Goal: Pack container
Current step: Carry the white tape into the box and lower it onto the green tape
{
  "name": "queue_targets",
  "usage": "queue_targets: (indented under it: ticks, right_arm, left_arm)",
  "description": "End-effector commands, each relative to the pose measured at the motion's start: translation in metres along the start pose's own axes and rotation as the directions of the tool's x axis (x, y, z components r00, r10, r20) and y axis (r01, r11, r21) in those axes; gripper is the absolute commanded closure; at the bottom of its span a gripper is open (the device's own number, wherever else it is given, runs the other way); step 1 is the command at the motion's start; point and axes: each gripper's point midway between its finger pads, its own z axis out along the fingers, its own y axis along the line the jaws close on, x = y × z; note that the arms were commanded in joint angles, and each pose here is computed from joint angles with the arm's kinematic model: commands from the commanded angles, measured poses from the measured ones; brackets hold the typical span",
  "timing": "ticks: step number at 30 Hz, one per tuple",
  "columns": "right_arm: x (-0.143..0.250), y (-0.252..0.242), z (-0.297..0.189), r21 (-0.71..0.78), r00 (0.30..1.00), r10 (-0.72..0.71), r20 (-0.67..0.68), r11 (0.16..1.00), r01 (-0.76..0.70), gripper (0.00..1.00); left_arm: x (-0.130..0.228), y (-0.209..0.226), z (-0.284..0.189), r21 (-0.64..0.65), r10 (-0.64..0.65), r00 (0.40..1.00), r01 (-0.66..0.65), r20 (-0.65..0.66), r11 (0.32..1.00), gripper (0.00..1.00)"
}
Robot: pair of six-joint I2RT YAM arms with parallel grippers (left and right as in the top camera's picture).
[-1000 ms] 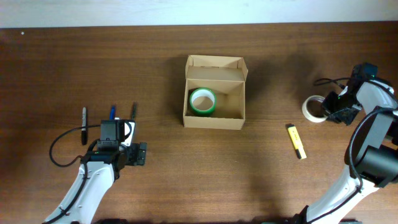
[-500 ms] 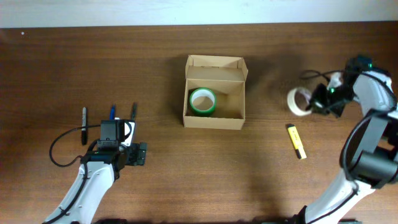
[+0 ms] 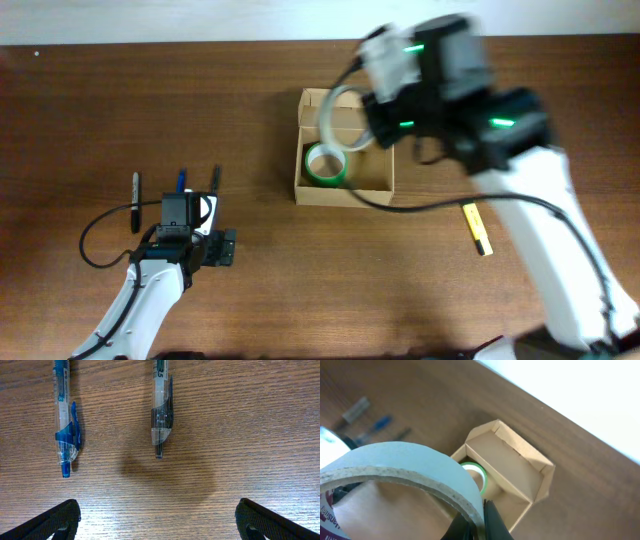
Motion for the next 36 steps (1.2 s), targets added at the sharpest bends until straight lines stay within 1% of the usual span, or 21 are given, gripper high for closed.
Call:
queue_targets:
  ticks: [1,6,10,13,17,19,23,26,31,36]
  right_arm:
    - [0.035,-0.008,0.072,0.094,0.966,-0.150,-0.209,0.981,0.172,0.96]
    - [0.069,-0.002,0.141,0.010,0.918,-0.214,-0.333,0.973,0.230,0.96]
    - [0.088,-0.002,0.167,-0.018,0.900,-0.206,-0.383,0.976,0.215,0.96]
    - [0.094,-0.006,0.175,-0.020,0.896,-0.196,-0.399,0.979,0.205,0.96]
    - [0.095,-0.005,0.179,-0.039,0.902,-0.189,-0.389,0.981,0.189,0.96]
    - [0.092,-0.009,0.182,-0.028,0.909,-0.178,-0.377,0.983,0.181,0.96]
    - [0.084,-0.015,0.188,-0.003,0.936,-0.111,-0.335,0.993,0.116,0.96]
    - [0.083,-0.012,0.193,-0.029,0.942,-0.100,-0.319,0.995,0.096,0.96]
    - [0.095,-0.010,0.203,-0.032,0.933,-0.074,-0.352,0.997,0.067,0.96]
    - [0.109,0.002,0.209,-0.093,0.917,-0.075,-0.391,0.995,0.042,0.96]
  left_arm:
    - [-0.004,0.000,-0.001,0.011,-0.014,1.000,0.014,0.006,1.000,0.01]
    - [-0.004,0.000,-0.001,0.011,-0.014,1.000,0.014,0.006,1.000,0.01]
    - [-0.004,0.000,-0.001,0.011,-0.014,1.000,0.014,0.006,1.000,0.01]
    - [-0.004,0.000,-0.001,0.011,-0.014,1.000,0.014,0.006,1.000,0.01]
    - [-0.004,0.000,-0.001,0.011,-0.014,1.000,0.014,0.006,1.000,0.01]
    - [-0.004,0.000,-0.001,0.011,-0.014,1.000,0.014,0.006,1.000,0.01]
    - [-0.004,0.000,-0.001,0.011,-0.014,1.000,0.014,0.006,1.000,0.01]
    - [-0.004,0.000,-0.001,0.011,-0.014,1.000,0.014,0.006,1.000,0.01]
    - [-0.004,0.000,-0.001,0.011,-0.014,1.000,0.014,0.006,1.000,0.01]
    - [-0.004,0.000,-0.001,0.011,-0.014,1.000,0.014,0.006,1.000,0.01]
